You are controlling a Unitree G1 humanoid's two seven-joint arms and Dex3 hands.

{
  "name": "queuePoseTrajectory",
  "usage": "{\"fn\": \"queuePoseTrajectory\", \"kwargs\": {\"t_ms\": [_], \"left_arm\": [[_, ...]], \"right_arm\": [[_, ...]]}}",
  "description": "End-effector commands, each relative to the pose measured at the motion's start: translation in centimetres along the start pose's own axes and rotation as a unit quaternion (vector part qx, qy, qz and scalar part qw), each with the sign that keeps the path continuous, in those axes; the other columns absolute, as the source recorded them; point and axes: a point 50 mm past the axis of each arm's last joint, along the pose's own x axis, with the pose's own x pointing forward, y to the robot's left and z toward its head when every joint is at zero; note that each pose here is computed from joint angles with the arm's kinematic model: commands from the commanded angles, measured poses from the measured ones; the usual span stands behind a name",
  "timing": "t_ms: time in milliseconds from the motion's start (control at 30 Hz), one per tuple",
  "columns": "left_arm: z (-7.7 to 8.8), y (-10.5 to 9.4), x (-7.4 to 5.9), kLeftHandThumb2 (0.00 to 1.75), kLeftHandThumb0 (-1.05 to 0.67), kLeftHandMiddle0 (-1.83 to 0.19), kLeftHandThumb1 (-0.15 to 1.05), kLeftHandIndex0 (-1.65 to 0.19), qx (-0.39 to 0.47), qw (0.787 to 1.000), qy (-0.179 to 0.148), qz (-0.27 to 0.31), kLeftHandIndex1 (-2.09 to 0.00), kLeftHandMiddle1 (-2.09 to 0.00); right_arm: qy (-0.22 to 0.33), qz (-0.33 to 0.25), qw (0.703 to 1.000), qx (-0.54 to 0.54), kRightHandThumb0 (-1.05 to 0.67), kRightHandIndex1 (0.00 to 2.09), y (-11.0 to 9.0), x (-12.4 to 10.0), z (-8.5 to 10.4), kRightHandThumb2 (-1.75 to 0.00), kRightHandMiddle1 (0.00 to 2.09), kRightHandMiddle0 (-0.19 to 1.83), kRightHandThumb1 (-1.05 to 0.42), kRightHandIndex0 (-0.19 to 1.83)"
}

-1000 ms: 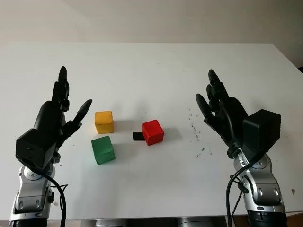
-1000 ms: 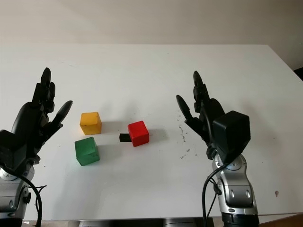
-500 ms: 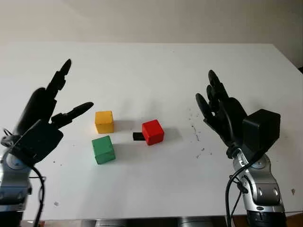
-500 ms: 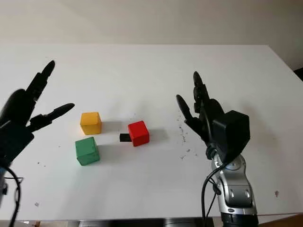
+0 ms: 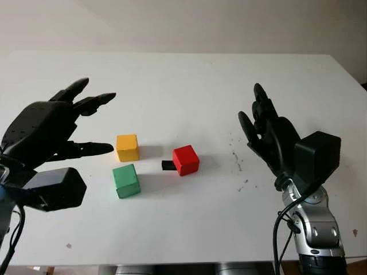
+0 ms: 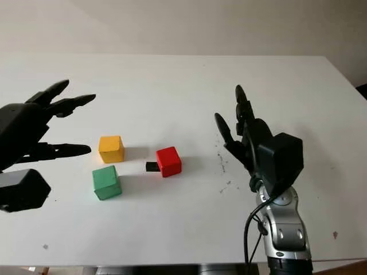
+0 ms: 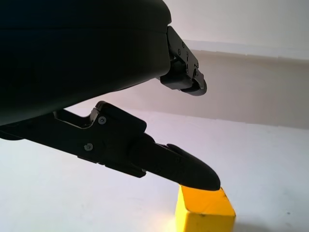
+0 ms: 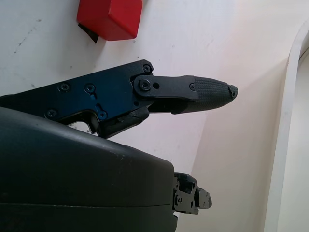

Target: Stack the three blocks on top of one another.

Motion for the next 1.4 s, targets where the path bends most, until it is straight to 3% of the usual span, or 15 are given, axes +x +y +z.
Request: {"fn": "queuePoseTrajectory", "kwargs": {"t_ms": [0,100,300,667,1000,1367], "left_arm": [[0.3,-0.3,1.1,0.05,-0.73,-0.07,0.97,-0.37,0.013,1.0,-0.004,0.005,-0.06,-0.05],[0.6,-1.1,2.3,0.05,-0.74,-0.09,0.97,-0.38,0.032,0.999,-0.004,0.004,-0.06,-0.06],[0.7,-1.7,3.1,0.05,-0.74,-0.08,0.96,-0.37,0.034,0.999,0.011,-0.024,-0.05,-0.05],[1.1,-2.4,3.0,0.05,-0.83,-0.1,0.94,-0.45,0.043,0.995,0.01,-0.086,-0.09,-0.06],[1.2,-1.4,2.6,0.06,-0.84,-0.13,0.96,-0.46,0.016,0.997,0.005,-0.081,-0.1,-0.06],[0.9,-2.7,2.8,0.06,-0.84,-0.12,0.98,-0.46,0.147,0.985,0.03,-0.08,-0.1,-0.06]], "right_arm": [[-0.014,0.001,1.0,-0.001,-0.65,0.05,-0.1,0.1,0.5,-0.43,0.05,-0.07,-1.05,-0.17],[-0.014,-0.002,1.0,0.0,-0.66,0.05,-0.3,0.1,0.6,-0.42,0.05,-0.07,-1.05,-0.17],[-0.015,-0.003,1.0,0.004,-0.66,0.05,-0.5,-0.1,0.7,-0.42,0.05,-0.08,-1.05,-0.18],[-0.016,-0.011,1.0,-0.007,-0.65,0.05,-0.6,-0.1,0.9,-0.42,0.05,-0.08,-1.05,-0.17],[-0.011,-0.019,1.0,-0.017,-0.65,0.06,-0.5,-0.2,0.8,-0.43,0.06,-0.06,-1.05,-0.15],[-0.005,-0.018,1.0,-0.011,-0.64,0.05,-0.6,-0.3,0.7,-0.43,0.05,-0.07,-1.05,-0.16]]}}
